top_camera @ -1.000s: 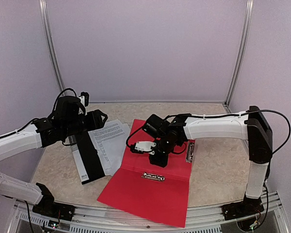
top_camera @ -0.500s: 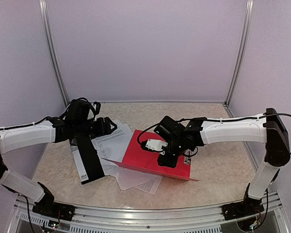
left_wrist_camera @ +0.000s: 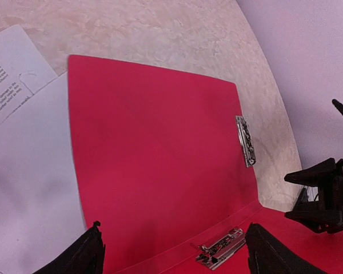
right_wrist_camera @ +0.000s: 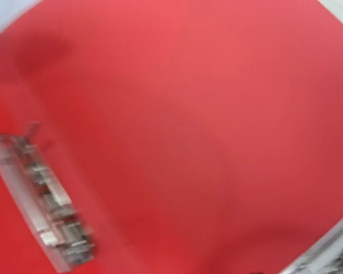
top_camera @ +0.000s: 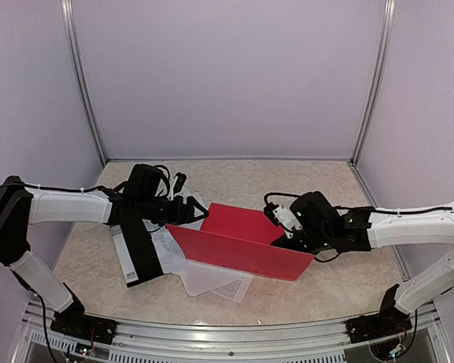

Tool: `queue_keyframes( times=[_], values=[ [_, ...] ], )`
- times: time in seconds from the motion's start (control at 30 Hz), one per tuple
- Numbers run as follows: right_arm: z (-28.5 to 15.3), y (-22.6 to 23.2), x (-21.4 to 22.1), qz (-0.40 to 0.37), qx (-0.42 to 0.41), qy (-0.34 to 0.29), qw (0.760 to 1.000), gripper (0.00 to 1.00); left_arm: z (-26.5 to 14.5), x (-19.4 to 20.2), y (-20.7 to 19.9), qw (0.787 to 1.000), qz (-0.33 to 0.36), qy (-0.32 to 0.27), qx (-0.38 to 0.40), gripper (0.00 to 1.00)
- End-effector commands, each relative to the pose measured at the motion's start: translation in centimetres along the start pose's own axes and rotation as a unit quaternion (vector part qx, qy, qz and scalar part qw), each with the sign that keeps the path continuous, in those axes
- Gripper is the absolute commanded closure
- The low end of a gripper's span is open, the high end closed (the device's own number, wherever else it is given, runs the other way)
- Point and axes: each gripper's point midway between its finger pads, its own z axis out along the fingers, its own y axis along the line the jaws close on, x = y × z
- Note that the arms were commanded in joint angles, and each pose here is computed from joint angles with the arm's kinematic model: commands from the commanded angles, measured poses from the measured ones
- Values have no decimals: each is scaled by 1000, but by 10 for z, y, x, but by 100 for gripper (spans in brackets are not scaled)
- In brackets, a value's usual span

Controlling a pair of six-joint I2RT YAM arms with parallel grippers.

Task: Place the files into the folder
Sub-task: Rotate the folder at the center of the board.

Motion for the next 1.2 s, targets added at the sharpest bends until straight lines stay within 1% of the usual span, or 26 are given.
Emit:
queue_keyframes(
  times=[0.0, 0.13, 0.23, 0.37, 0.5, 0.63, 0.73, 0.83, 0.93, 1.0, 1.07, 1.17],
  values=[
    [-11, 39, -2, 7, -56, -45, 997, 46, -2, 21, -34, 995, 49, 12, 88, 19],
    [-4, 44, 30, 4, -34, 1, 999, 49, -11, 44, -56, 986, 112, 17, 120, 22],
    [-1, 39, 52, 19, -17, 30, 999, 51, -13, 61, -66, 981, 143, 40, 127, 25],
    [-2, 22, 81, 59, 29, 59, 996, 53, -16, 84, -77, 973, 171, 67, 142, 30],
    [-10, 2, 101, 102, 77, 75, 989, 54, -20, 121, -89, 957, 207, 108, 170, 36],
    [-20, -13, 108, 160, 115, 66, 978, 53, -22, 151, -96, 943, 245, 140, 176, 40],
    [-29, -15, 104, 212, 112, 41, 970, 45, -19, 162, -99, 939, 256, 154, 170, 43],
    [-39, -21, 101, 265, 114, 12, 957, 40, -13, 170, -107, 933, 268, 164, 175, 46],
    [-50, -34, 99, 296, 131, -23, 946, 35, -8, 187, -111, 922, 293, 188, 167, 47],
    [-54, -43, 96, 306, 144, -39, 940, 32, -2, 199, -112, 914, 314, 200, 159, 47],
    [-55, -53, 91, 305, 156, -46, 939, 32, 3, 207, -117, 909, 326, 208, 157, 48],
    [-49, -65, 82, 291, 170, -41, 940, 33, 9, 215, -132, 900, 343, 212, 165, 48]
  ],
)
